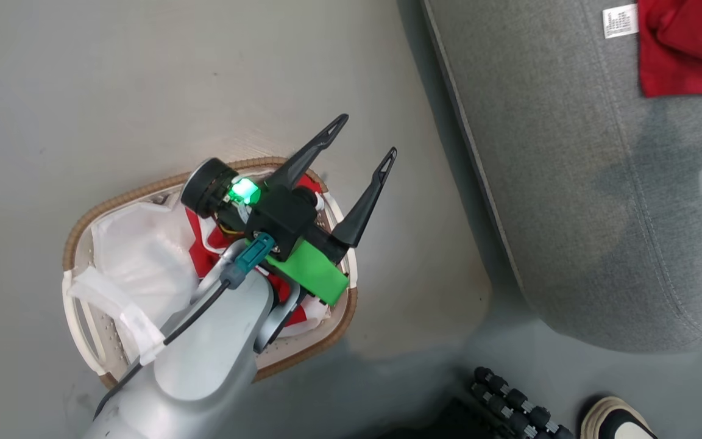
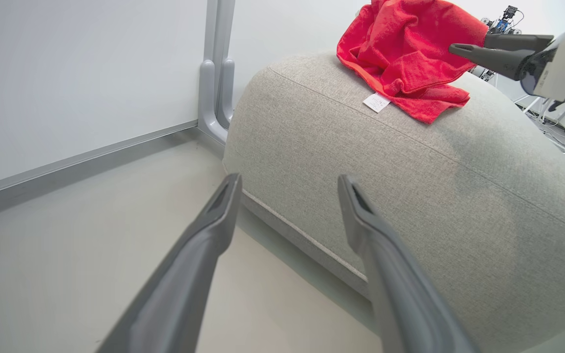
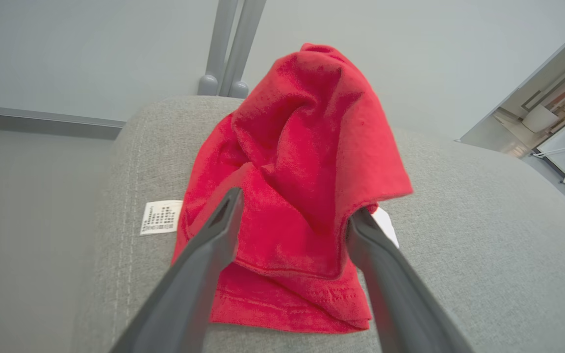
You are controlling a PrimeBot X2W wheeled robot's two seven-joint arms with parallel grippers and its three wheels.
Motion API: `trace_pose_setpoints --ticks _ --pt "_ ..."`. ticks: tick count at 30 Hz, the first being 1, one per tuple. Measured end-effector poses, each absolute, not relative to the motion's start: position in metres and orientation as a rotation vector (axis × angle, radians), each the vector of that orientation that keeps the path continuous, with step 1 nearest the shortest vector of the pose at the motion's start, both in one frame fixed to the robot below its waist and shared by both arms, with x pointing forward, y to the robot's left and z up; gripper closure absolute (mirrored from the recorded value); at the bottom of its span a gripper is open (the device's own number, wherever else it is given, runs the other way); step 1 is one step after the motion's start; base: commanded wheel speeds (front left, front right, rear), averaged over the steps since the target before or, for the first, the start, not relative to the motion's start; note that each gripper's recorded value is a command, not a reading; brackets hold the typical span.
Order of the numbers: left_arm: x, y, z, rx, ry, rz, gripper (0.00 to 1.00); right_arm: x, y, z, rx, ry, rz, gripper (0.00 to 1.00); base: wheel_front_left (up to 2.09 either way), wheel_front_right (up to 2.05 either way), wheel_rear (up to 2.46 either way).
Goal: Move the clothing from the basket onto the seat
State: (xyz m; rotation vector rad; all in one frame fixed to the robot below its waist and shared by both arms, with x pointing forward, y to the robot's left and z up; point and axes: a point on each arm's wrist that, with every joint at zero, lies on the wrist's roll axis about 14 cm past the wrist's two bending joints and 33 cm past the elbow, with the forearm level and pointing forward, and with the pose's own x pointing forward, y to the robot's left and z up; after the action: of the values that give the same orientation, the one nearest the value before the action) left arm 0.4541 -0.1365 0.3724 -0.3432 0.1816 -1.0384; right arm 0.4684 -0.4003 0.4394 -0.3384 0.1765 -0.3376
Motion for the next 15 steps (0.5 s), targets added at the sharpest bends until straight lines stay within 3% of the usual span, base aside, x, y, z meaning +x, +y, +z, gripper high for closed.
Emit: trace_pose_setpoints --ticks 15 --pt "0.471 -0.069 0.408 -0.252 0.132 -0.771 0.0 0.476 -0.327 0.492 -0.263 0.006 -0.138 0.0 0.0 0.0 0.0"
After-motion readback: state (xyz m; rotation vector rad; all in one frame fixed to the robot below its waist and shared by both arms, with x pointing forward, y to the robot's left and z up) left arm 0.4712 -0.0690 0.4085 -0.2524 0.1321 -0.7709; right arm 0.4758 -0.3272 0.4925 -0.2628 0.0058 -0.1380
